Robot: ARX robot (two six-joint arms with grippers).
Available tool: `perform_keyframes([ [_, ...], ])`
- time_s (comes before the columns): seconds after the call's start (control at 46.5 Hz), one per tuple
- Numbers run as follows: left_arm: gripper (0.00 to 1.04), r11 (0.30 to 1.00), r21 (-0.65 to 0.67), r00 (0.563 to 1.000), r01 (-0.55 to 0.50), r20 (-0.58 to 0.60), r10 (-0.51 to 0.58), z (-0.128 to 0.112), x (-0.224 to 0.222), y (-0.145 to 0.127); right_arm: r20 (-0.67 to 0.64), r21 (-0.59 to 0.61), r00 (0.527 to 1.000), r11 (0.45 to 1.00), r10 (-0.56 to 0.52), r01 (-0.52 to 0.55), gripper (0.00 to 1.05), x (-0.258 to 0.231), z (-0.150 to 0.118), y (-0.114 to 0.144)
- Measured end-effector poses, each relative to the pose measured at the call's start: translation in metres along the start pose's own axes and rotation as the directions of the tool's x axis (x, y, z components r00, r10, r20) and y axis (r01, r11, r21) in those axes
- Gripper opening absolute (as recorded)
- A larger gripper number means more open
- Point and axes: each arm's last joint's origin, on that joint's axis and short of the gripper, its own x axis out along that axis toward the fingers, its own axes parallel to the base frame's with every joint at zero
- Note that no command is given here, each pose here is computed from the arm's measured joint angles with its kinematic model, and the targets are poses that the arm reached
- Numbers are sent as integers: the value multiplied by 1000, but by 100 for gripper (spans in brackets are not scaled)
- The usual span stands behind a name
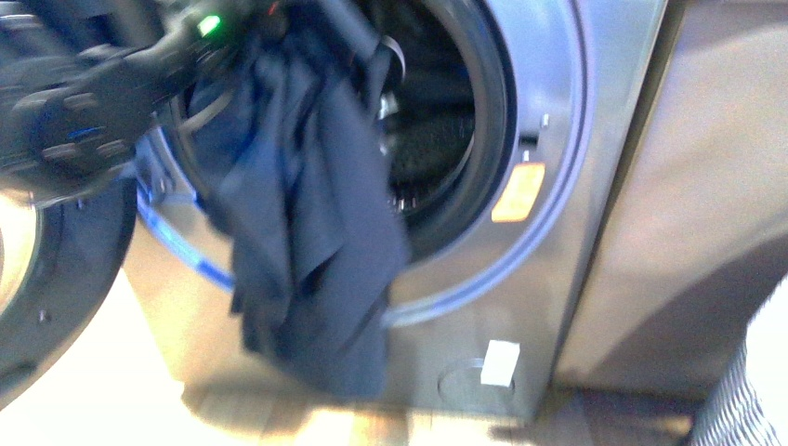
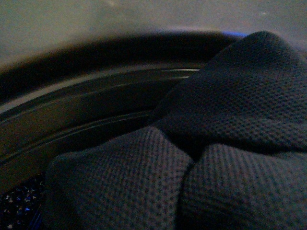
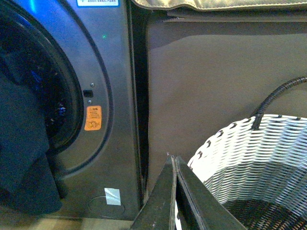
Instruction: Put clothes into washing machine
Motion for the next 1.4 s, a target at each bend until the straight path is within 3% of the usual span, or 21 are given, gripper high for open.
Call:
perform_keyframes([
  [0.194, 6, 1000, -9, 1000, -21, 11, 21, -15, 6, -3, -1, 0, 1000, 1000, -1, 1, 2, -7, -11, 0],
  [0.602, 6, 991, 35, 990, -126, -62, 128, -79, 23, 2, 3, 0, 1000, 1000, -1, 1, 2, -17, -22, 0],
  [1.075, 6, 988, 94, 983, -126, -119, 137, -120, 69, -11, -16, 0, 1000, 1000, -1, 1, 2, -28, -34, 0],
  [1.398, 6, 975, 133, 971, -179, -139, 197, -138, 104, 7, 5, 0, 1000, 1000, 0, 0, 2, -33, -34, 0],
])
